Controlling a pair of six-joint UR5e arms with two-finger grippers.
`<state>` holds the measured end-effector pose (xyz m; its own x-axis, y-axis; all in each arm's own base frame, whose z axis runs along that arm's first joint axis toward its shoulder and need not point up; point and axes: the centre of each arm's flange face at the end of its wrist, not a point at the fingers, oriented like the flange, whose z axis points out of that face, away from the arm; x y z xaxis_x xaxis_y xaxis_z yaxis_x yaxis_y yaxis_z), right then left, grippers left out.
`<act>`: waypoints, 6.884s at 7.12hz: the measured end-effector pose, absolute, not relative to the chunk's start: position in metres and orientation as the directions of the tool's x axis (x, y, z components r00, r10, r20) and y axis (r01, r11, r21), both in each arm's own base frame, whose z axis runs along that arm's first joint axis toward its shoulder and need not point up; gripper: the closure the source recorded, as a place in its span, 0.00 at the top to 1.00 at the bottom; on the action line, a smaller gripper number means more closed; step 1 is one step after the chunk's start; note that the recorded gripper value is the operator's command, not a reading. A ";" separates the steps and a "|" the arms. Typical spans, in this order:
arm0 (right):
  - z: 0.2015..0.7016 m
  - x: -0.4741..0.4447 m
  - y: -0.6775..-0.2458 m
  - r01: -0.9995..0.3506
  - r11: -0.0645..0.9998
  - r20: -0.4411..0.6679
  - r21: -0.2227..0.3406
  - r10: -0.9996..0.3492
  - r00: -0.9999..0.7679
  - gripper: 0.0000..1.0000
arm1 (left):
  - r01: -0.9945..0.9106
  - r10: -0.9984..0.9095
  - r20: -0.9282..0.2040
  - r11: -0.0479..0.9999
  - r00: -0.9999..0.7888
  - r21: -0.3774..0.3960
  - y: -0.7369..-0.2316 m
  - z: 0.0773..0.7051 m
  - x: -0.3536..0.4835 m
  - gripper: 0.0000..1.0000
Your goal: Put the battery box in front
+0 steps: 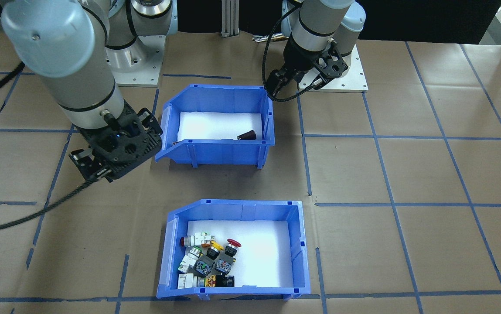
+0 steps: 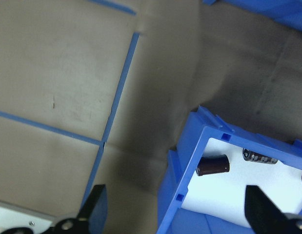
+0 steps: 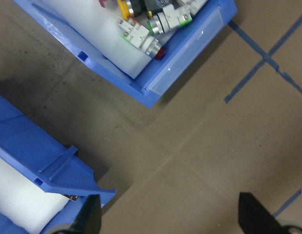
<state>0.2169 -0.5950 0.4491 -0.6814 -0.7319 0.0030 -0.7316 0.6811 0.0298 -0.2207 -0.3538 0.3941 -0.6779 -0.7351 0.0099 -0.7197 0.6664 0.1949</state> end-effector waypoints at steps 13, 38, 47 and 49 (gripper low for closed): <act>0.279 0.453 -0.593 -0.999 -0.039 -0.001 0.036 -0.999 0.039 1.00 | -0.986 -0.994 -0.016 0.104 -0.107 0.127 -0.267 0.268 -0.335 0.54; 0.395 0.042 -0.522 -0.997 -0.028 0.063 0.066 -0.998 0.032 0.00 | -0.966 -0.981 0.110 0.180 -0.162 0.185 -0.572 0.316 -0.151 0.00; 0.350 0.040 -0.406 -0.997 0.022 0.120 0.073 -0.993 -0.013 0.00 | -0.974 -0.994 0.111 0.032 -0.007 0.226 -0.600 0.278 -0.316 0.99; 0.352 0.040 -0.404 -0.997 0.022 0.121 0.076 -0.993 -0.013 0.00 | -0.978 -0.995 0.098 0.046 -0.027 0.203 -0.597 0.272 -0.323 1.00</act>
